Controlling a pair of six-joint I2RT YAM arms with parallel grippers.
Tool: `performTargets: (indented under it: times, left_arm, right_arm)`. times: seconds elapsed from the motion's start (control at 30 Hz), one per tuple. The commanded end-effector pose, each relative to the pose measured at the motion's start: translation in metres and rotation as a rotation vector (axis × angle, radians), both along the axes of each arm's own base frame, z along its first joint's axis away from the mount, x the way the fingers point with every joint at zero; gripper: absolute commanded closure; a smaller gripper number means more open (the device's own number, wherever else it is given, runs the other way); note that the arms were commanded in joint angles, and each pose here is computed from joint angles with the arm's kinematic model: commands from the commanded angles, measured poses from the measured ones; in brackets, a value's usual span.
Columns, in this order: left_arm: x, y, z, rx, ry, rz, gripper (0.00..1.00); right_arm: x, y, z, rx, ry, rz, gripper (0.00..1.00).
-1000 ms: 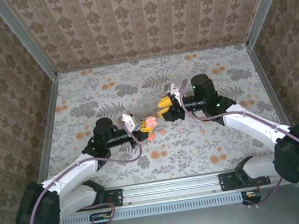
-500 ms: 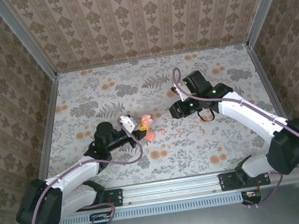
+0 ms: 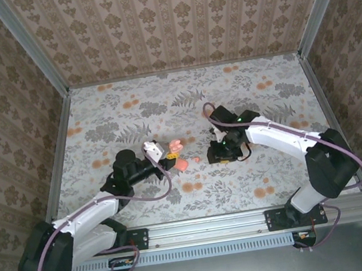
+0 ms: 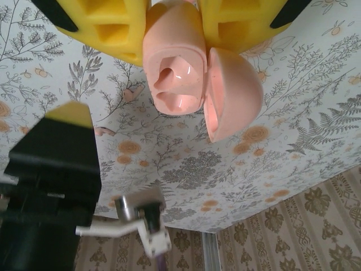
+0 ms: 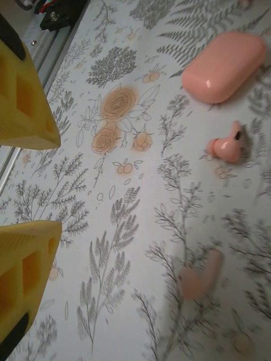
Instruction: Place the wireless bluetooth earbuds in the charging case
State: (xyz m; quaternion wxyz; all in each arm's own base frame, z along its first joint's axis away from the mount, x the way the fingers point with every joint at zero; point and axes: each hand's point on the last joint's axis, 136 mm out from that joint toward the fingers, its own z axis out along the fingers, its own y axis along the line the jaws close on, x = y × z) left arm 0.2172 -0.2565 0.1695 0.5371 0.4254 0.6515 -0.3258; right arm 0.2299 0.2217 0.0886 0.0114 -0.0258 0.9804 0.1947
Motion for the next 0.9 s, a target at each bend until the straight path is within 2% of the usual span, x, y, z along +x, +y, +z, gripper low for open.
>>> performTargets:
  times: [0.0, 0.53, 0.87]
  left_arm:
    - [-0.002, 0.004, 0.000, 0.006, -0.002, 0.018, 0.86]
    - [-0.005, 0.013, 0.002, 0.015, -0.017, 0.051, 0.87]
    - [-0.005, 0.014, 0.001, 0.023, -0.019, 0.054, 0.87]
  right_arm:
    - [0.005, 0.005, -0.016, 0.000, 0.035, -0.071, 0.62]
    - [0.013, 0.005, -0.063, -0.065, 0.082, -0.075, 0.61]
    - [0.022, -0.015, -0.069, -0.164, 0.030, -0.109, 0.62]
